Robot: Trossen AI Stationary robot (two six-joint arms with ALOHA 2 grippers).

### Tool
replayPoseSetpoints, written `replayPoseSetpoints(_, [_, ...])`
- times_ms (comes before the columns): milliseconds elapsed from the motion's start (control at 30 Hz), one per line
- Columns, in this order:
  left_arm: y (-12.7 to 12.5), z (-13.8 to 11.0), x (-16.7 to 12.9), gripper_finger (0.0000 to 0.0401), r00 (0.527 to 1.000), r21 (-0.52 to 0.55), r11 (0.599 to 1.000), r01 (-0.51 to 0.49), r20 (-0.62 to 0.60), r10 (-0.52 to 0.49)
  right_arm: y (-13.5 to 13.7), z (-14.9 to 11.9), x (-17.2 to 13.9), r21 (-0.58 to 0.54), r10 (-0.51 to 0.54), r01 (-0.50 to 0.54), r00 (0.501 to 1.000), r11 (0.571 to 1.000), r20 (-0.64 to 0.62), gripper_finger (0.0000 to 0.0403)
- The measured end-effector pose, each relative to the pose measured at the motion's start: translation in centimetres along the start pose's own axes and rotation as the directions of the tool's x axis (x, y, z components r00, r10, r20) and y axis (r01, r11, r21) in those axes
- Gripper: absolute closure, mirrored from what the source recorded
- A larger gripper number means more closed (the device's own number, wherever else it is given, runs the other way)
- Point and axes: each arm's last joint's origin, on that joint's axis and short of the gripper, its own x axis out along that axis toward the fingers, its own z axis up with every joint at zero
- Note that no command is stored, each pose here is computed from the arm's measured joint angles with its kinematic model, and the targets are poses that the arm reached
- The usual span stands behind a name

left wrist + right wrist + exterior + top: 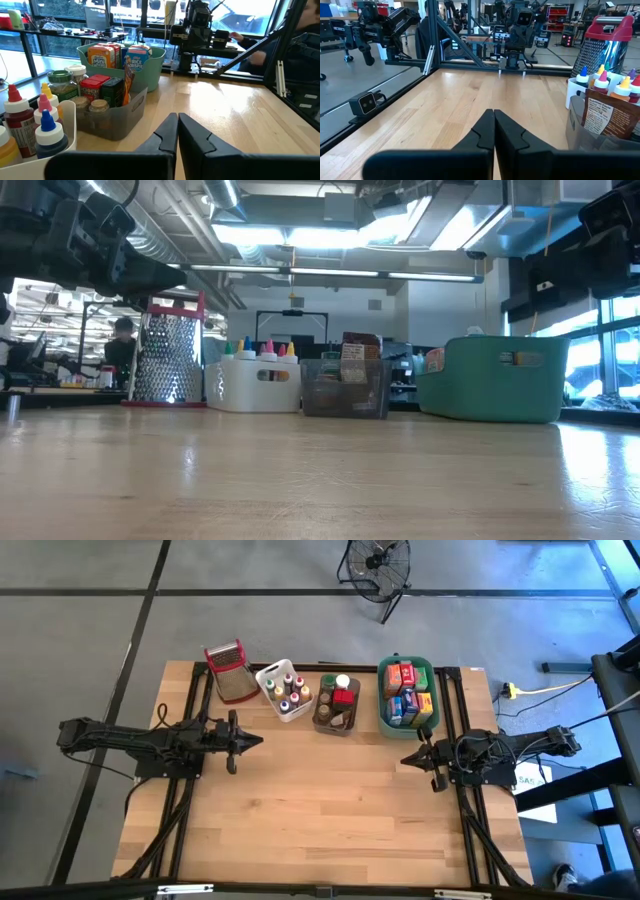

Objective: Pick & Place Kitchen Items
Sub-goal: Return to Home Position

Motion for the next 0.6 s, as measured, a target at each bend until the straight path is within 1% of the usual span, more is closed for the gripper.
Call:
replayPoseSetpoints(367, [0.00,0.00,0.00,0.0389,1.000,0.000,1.000,0.000,0.000,0.000,0.00,0.00,0.00,0.000,0.000,0.000,1.000,1.000,0.000,0.0399])
replayPoseSetpoints(600, [0.00,0.00,0.00,0.0393,1.000,0.000,1.000,0.000,0.000,0.000,0.00,0.00,0.00,0.000,0.000,0.000,1.000,1.000,0.000,0.0399])
